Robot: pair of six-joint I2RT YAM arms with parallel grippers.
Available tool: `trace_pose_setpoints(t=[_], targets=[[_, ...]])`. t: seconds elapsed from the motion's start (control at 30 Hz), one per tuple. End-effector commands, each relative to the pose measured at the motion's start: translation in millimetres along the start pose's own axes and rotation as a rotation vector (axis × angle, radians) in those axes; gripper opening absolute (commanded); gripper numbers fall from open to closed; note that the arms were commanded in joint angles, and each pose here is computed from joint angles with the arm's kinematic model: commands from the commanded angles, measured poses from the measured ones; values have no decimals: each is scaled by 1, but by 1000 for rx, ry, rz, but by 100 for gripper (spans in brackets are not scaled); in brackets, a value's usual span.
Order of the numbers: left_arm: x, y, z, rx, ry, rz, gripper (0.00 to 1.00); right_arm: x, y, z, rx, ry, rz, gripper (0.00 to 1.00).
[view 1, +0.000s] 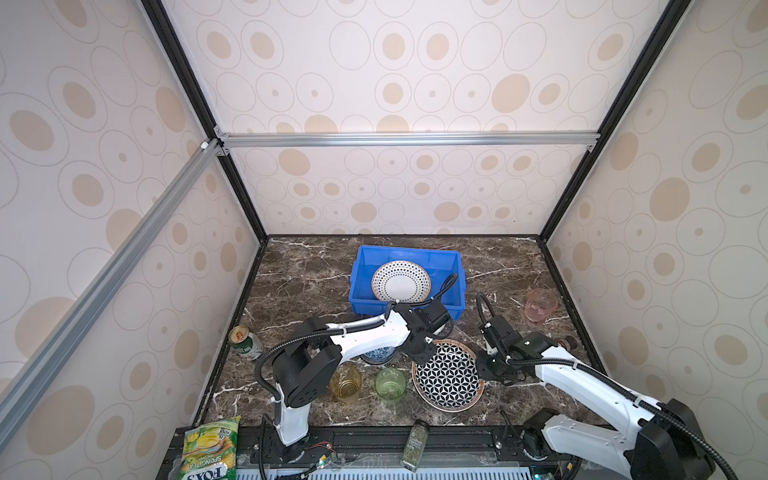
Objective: Place the mixed dishes into the plastic bin
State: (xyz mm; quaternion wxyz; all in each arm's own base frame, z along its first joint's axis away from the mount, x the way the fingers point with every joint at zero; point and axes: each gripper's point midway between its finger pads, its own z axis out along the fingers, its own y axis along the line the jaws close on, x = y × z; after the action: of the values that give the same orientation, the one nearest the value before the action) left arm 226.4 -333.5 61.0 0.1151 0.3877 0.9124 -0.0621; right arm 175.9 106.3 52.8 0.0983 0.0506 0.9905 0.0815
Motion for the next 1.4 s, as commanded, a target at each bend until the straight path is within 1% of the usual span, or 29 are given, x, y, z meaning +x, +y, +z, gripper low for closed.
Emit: trace_pose_setpoints(t=[0.0, 0.47, 0.6, 0.8, 1.37], targets=[[-1, -1, -5, -4, 15, -5, 24, 4, 5, 5, -28, 13, 1, 11], [0, -6, -5, 22, 18, -14, 24, 1, 3, 2, -8, 5, -13, 9], [1, -6, -5, 25, 22, -13, 23, 1, 4, 4, -15, 7, -10, 9], [3, -8, 0, 35, 31, -14, 23, 1, 10, 10, -39, 12, 6, 8], [2, -14, -3, 69, 26, -31, 23, -2, 17, 18, -67, 17, 10, 7]])
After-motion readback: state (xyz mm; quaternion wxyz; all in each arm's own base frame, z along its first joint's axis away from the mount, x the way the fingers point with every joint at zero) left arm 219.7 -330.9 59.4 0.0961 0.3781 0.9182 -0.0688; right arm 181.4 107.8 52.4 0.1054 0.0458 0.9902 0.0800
